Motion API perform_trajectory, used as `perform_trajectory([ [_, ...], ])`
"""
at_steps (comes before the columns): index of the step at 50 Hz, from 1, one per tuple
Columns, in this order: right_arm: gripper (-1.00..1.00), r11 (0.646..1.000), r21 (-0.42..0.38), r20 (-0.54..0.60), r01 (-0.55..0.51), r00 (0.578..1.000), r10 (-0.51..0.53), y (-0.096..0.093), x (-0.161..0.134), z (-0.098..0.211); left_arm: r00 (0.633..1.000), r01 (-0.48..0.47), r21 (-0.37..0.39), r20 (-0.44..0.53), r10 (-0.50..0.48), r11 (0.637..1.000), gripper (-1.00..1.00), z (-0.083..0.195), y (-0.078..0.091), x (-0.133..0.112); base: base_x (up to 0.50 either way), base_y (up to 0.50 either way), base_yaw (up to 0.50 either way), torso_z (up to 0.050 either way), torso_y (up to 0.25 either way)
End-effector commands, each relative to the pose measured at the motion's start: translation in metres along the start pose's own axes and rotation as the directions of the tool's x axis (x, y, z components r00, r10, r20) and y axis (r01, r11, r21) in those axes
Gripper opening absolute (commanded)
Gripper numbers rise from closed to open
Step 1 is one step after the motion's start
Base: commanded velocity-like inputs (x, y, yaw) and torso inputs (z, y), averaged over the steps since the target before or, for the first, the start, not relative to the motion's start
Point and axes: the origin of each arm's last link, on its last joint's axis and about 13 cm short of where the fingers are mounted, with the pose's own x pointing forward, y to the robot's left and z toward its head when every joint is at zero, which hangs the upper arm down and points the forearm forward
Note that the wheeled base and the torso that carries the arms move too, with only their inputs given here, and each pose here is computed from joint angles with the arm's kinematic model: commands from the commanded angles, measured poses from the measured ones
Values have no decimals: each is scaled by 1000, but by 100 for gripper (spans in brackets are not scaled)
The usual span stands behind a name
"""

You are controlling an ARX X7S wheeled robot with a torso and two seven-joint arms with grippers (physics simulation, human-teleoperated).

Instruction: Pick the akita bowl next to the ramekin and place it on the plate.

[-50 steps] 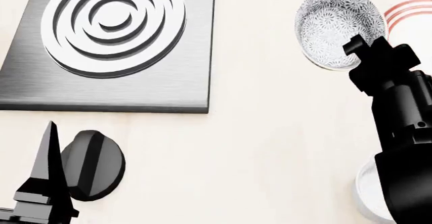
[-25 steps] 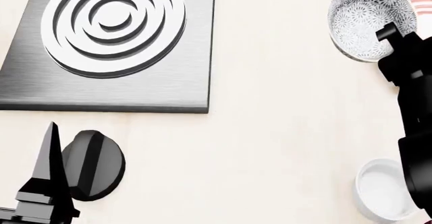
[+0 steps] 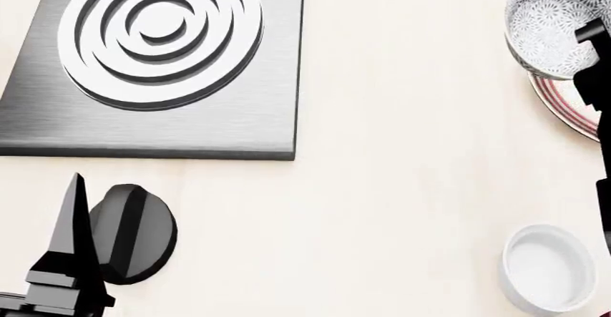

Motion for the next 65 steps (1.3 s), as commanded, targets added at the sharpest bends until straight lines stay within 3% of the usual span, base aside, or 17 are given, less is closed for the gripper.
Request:
perform_trajectory([
  [1, -100, 1000, 19, 28, 2, 1000, -2, 1, 5, 10, 1000, 1, 1, 0, -1, 1000, 100, -1, 0, 0, 0, 0, 0, 0, 0],
  [65, -100, 988, -44, 58, 146, 988, -144, -6, 42, 42, 1000, -3, 10, -7, 3, 1000, 100, -4, 1, 2, 0, 0, 0, 0, 0],
])
